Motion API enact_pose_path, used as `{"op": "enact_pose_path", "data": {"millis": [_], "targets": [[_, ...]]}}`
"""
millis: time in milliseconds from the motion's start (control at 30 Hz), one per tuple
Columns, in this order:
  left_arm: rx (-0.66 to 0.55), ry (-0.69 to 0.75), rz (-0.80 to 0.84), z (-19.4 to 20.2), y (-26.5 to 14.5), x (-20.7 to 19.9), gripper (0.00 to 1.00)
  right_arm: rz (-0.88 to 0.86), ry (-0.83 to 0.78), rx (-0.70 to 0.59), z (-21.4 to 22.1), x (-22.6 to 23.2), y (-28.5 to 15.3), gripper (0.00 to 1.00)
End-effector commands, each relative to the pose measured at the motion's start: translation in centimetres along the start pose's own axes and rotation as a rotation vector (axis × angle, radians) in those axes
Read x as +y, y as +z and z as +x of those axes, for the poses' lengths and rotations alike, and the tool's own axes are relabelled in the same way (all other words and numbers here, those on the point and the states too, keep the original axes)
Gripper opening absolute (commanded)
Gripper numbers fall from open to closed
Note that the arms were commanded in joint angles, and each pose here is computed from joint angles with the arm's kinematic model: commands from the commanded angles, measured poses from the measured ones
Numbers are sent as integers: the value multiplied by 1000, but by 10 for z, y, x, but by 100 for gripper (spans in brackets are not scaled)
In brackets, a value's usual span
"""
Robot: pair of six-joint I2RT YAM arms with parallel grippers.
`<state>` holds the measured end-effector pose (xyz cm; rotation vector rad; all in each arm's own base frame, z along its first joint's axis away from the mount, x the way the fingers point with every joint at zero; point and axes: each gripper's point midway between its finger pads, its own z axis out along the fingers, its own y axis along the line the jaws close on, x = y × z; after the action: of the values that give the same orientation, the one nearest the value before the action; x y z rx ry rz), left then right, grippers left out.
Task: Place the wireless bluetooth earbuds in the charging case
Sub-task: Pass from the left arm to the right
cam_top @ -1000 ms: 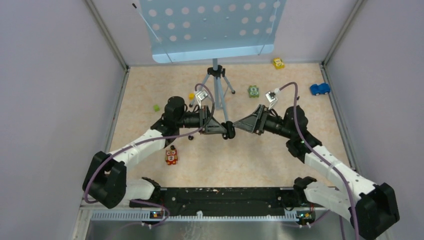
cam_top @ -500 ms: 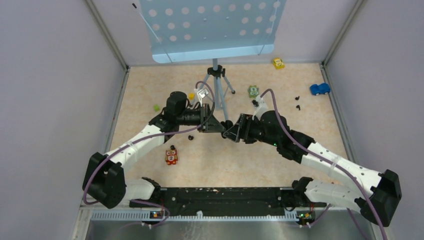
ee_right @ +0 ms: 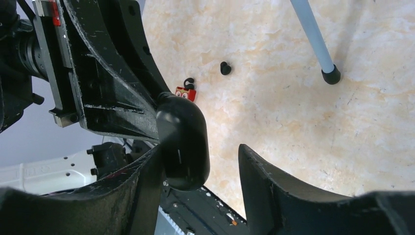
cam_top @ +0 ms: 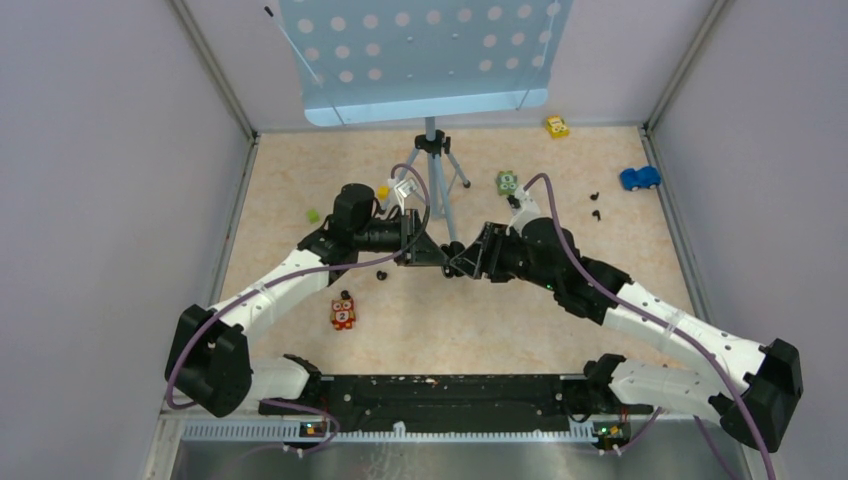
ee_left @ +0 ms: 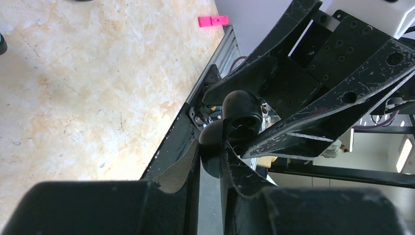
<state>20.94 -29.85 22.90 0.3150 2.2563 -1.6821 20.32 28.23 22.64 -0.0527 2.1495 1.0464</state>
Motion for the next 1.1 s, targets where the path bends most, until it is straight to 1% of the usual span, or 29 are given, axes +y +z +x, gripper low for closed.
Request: {"op": "enact_pose_path", "data": {"millis": [0,200,333,433,500,600,633,767,833,933,1067], "targets": [[-8,61,36,-5,-2,-13,1,-63,-14,-72,-24,25,-9,53],[-9,65,41,-6,-2,-15,1,-63,-14,-64,-22,24,-4,48],[-8,64,41,-5,-2,-14,4,-68,-11,-68,-22,24,-4,40],[-11,64,42,-5,-2,-15,12,-93,-9,-55,-19,28,-4,30],[-13,64,43,-5,-2,-15,24,-100,-8,-54,-19,29,-4,20],[-11,62,45,-5,-2,-15,33,-92,-2,-53,-15,25,-3,4],[-10,64,47,-5,-2,-16,38,-87,2,-53,-14,23,-2,0],[-3,79,64,-3,-4,-20,59,-72,16,-59,-11,16,-2,0],[7,96,77,-2,-4,-22,65,-68,16,-56,-10,14,-2,0],[17,104,84,-1,-5,-23,71,-46,20,-71,-11,8,0,0],[7,115,106,-5,-6,-30,74,-32,41,-66,-5,-5,-1,0]]}}
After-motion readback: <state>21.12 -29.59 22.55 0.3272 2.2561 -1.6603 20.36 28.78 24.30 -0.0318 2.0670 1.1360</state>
